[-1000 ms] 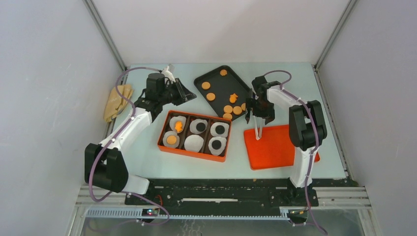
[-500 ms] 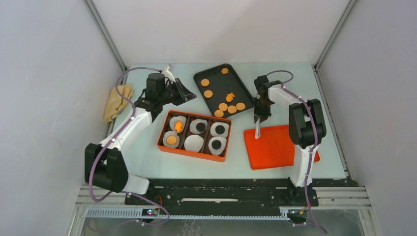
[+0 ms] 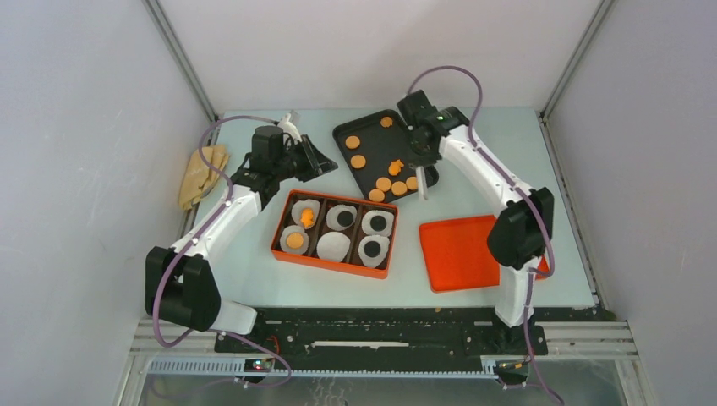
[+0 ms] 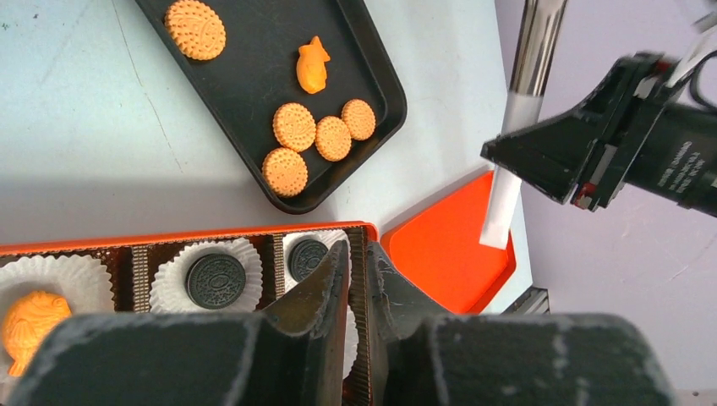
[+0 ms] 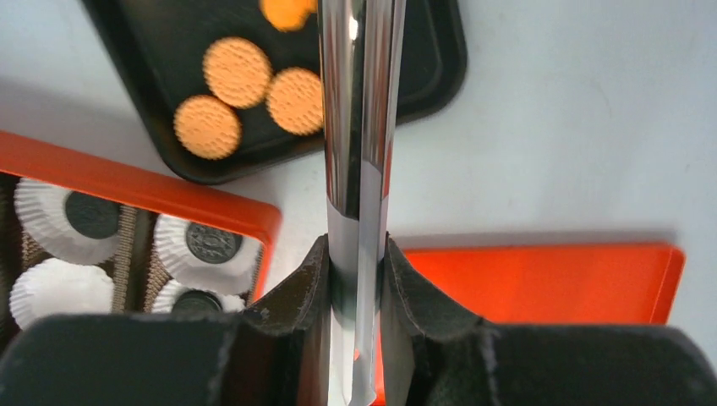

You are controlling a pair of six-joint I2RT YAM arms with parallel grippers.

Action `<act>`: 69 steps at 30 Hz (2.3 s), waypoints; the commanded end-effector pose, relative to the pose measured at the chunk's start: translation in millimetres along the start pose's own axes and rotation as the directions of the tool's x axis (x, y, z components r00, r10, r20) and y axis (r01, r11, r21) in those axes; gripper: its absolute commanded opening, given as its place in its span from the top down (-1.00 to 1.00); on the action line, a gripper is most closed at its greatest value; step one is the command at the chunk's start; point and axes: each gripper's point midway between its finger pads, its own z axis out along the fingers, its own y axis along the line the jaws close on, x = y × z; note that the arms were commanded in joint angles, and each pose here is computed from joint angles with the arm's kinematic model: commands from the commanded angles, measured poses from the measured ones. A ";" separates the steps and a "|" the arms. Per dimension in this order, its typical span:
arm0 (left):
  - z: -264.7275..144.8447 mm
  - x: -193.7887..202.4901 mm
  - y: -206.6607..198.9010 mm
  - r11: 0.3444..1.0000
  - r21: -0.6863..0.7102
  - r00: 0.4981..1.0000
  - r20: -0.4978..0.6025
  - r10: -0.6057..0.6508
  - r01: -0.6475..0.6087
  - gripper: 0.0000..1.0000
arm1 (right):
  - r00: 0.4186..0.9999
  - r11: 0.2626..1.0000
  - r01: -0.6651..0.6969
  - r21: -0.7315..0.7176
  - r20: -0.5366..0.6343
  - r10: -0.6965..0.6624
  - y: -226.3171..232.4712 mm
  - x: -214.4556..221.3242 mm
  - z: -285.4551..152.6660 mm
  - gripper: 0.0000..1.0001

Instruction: Pack the cookies

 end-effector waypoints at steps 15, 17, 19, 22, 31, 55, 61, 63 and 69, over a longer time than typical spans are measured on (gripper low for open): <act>-18.7 -18.7 3.9 0.995 -0.083 0.996 0.064 0.059 -0.054 0.63 | 0.965 0.961 0.264 0.089 -0.020 -0.263 44.5 -23.0 50.6 0.35; -17.6 -18.2 4.7 0.995 -0.083 0.997 0.061 0.057 -0.052 0.63 | 0.965 0.961 0.263 0.083 -0.021 -0.262 44.3 -21.5 51.7 0.35; -17.2 -17.8 4.7 0.995 -0.082 0.997 0.059 0.056 -0.051 0.63 | 0.965 0.962 0.263 0.078 -0.024 -0.262 43.7 -20.3 50.3 0.34; -16.7 -17.0 4.7 0.996 -0.080 0.997 0.055 0.054 -0.049 0.63 | 0.968 0.967 0.250 0.058 -0.034 -0.248 40.6 -16.4 48.3 0.22; -18.4 -13.7 -1.3 0.998 -0.044 0.998 0.054 0.039 -0.037 0.63 | 0.992 0.984 0.105 -0.142 -0.051 -0.113 38.7 -7.0 49.7 0.29; -20.3 -10.1 1.0 0.998 -0.053 0.998 0.049 0.029 -0.026 0.64 | 0.972 0.924 0.225 -0.308 0.007 -0.234 94.4 8.4 33.3 0.14; -20.7 -9.7 0.9 0.998 -0.051 0.998 0.049 0.031 -0.029 0.64 | 0.954 0.911 0.290 -0.293 0.018 -0.298 106.6 20.0 34.9 0.03; -20.0 -8.9 1.2 0.998 -0.049 0.998 0.047 0.028 -0.026 0.64 | 0.953 0.909 0.294 -0.295 0.014 -0.304 110.7 18.7 38.3 0.03; -19.2 -6.8 2.9 0.998 -0.049 0.999 0.044 0.028 -0.026 0.64 | 0.947 0.918 0.313 -0.242 0.011 -0.320 113.4 13.8 44.8 0.03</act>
